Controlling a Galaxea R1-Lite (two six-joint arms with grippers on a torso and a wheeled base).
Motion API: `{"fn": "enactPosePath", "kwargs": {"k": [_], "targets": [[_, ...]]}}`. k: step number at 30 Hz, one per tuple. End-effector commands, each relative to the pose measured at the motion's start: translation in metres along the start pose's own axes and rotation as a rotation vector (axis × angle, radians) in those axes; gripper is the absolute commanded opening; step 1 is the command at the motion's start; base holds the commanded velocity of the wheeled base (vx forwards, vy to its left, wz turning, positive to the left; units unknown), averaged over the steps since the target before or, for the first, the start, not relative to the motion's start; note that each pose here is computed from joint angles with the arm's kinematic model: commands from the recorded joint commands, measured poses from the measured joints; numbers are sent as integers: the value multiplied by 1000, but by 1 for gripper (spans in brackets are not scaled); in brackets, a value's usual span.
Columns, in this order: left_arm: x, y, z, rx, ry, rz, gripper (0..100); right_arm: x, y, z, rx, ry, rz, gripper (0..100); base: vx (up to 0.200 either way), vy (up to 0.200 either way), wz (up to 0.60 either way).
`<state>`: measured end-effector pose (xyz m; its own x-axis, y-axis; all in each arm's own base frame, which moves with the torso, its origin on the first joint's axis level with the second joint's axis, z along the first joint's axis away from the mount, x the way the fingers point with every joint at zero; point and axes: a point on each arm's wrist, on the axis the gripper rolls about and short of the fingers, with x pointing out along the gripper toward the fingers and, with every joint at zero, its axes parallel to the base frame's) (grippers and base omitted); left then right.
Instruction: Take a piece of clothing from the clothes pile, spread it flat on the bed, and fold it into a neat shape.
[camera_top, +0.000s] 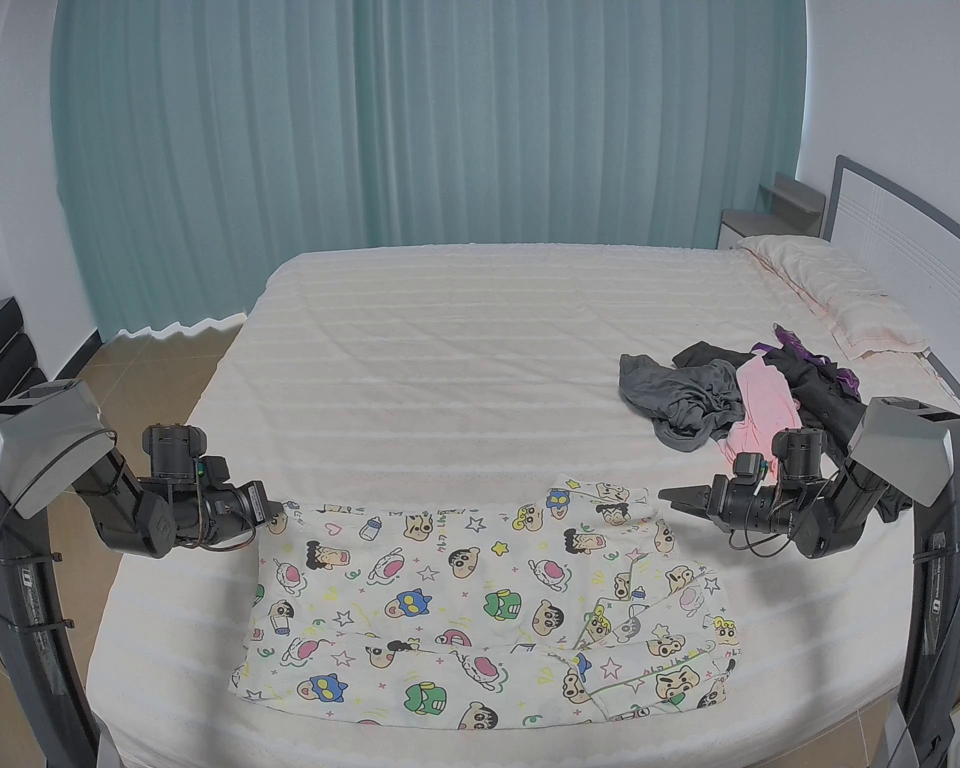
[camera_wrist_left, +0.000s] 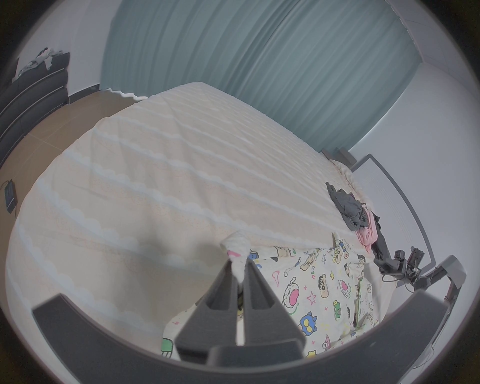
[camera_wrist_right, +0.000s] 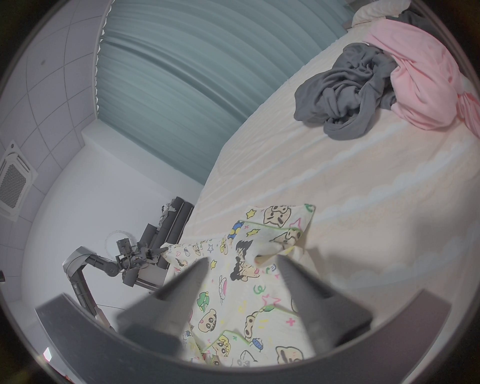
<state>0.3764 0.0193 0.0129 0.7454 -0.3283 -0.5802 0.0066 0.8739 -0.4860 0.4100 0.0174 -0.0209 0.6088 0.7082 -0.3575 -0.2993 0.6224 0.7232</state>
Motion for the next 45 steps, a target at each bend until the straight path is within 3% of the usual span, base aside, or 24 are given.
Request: {"fn": "enactPosePath", "kwargs": {"k": [1, 6, 14, 20, 24, 42, 43, 45], "targets": [[2, -4, -2, 7, 6, -7, 0, 12, 4, 7, -23, -10, -18, 100, 0, 0, 0], [3, -7, -3, 11, 12, -11, 0, 27, 4, 12, -58, -37, -46, 100, 0, 0, 0], [5, -12, -7, 16, 22, -11, 0, 45, 13, 1, -62, 22, -47, 100, 0, 0, 0], [5, -13, -9, 18, 27, -13, 0, 37, 3, 11, -178, -78, -175, 100, 0, 0, 0], [7, -16, -11, 21, 35, -19, 0, 34, 2, 9, -215, -88, -219, 100, 0, 0, 0], [10, -19, -10, 29, 33, -26, 0, 69, 18, -12, -287, 30, -184, 100, 0, 0, 0], [10, -19, -10, 29, 33, -26, 0, 69, 18, -12, -288, 30, -184, 0, 0, 0, 0], [10, -19, -10, 28, 31, -24, 0, 71, 19, -11, -284, 42, -188, 0, 0, 0, 0]]}}
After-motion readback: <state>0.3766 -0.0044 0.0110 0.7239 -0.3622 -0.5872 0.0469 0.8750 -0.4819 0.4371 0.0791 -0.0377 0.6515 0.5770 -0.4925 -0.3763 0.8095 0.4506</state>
